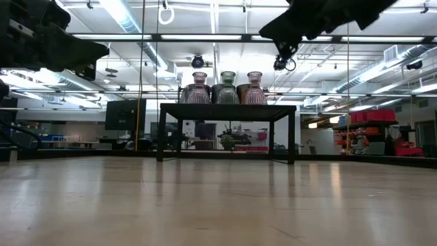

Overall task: Pick & Place candle stick holders
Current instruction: Adjust the silver scented candles

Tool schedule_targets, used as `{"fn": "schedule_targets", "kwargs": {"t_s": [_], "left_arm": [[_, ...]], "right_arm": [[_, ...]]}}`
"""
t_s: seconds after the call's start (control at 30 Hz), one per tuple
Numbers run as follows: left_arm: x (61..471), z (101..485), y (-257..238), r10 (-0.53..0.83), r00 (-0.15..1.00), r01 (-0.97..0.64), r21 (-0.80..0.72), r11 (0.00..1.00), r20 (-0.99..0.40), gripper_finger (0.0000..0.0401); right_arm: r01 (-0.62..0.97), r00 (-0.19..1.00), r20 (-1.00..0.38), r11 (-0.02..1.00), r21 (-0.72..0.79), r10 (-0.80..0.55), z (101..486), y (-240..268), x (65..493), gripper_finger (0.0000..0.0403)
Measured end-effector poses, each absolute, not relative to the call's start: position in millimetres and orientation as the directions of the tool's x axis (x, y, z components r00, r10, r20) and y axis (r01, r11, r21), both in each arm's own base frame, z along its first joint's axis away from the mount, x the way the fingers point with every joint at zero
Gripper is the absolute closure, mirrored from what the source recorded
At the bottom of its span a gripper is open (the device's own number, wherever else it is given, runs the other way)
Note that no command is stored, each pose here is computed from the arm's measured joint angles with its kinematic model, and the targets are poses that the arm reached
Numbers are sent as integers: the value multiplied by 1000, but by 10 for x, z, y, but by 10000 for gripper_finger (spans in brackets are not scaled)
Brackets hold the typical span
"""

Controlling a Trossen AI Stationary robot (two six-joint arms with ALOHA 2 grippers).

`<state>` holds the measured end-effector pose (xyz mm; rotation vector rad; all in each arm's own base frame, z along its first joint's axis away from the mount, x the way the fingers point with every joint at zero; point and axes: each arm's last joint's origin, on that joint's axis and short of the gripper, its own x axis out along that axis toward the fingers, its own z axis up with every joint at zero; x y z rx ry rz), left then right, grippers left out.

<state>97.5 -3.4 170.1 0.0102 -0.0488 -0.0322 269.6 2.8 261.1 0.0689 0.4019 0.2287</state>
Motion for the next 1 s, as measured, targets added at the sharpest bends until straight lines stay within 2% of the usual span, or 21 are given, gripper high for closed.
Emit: {"fn": "schedule_targets", "kwargs": {"t_s": [0.1, 0.33, 0.53, 0.77, 1.0], "left_arm": [[975, 1701, -34, -32, 998, 32, 11, 999, 49, 367], [975, 1701, -34, -33, 998, 32, 11, 999, 49, 367], [975, 1701, -34, -32, 998, 32, 11, 999, 49, 367], [975, 1701, -34, -33, 998, 32, 11, 999, 49, 367], [975, 1701, -34, -32, 998, 32, 11, 999, 49, 367]], "right_arm": [[-179, 920, -331, 976, 121, 210, 2500, 23, 2570, 403], [-18, 959, -279, 996, 85, 41, 2230, -21, 2187, 390], [-8, 960, -277, 997, 81, 31, 2027, -18, 1908, 387], [86, 955, -288, 995, 57, -66, 1749, -61, 1622, 393], [88, 968, -243, 994, 64, -70, 1613, -82, 1418, 394]]}}
